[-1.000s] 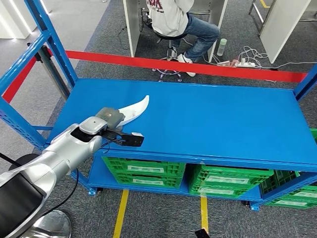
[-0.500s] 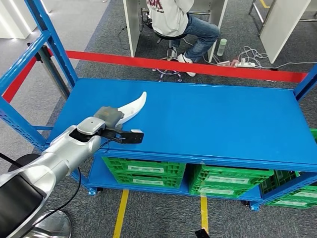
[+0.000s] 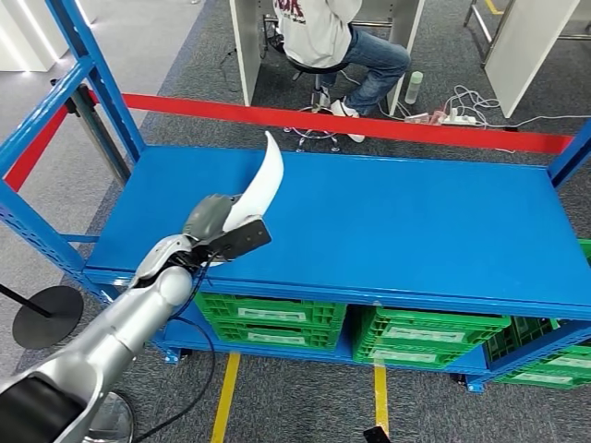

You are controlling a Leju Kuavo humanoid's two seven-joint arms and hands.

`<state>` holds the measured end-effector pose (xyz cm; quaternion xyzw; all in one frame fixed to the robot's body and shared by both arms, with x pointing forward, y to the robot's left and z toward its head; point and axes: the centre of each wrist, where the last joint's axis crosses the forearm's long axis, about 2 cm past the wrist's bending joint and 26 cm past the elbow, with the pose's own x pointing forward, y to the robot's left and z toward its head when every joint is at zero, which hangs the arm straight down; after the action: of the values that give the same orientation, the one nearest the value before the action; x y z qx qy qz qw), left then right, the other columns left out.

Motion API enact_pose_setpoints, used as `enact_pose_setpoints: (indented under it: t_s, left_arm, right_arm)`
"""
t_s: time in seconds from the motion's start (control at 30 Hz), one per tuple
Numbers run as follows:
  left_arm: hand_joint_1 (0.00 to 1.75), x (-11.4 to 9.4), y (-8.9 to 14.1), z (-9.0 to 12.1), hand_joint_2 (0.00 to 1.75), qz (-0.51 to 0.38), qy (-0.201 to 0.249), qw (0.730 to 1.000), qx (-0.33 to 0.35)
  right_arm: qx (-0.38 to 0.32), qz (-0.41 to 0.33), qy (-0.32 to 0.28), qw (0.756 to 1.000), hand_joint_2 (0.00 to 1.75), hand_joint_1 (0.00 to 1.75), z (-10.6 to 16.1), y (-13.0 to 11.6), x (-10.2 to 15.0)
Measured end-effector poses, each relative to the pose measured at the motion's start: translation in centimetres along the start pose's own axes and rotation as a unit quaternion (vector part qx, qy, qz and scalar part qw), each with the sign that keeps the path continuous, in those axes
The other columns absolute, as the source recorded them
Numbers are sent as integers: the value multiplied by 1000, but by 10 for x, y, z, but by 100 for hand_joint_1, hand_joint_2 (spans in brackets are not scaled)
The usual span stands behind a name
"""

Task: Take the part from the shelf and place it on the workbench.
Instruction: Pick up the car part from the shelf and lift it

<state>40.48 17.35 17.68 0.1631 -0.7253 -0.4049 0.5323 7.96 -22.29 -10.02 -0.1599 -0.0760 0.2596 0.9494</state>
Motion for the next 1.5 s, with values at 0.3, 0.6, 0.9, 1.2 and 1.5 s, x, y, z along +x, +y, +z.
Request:
enact_pose_setpoints:
  t_s: [0.3,0.6,0.9,1.2,1.5]
  left_arm:
    - [175,3,5,22,175,111,-34,987,112]
    - [175,13,-2,48,175,163,-59,952,252]
    - [175,26,-10,61,175,240,-86,929,267]
    - [175,44,-14,70,175,321,-119,892,295]
    - [175,69,-7,91,175,330,-218,857,332]
  right_arm:
    - [-5,4,-2,1000,175,0,1,1,1]
    - [-11,4,-1,1000,175,0,2,3,2]
    - [-11,5,2,1000,175,0,2,3,2]
    - [-13,4,-1,1000,175,0,2,4,2]
    - [-28,0,-45,999,175,0,3,8,-3]
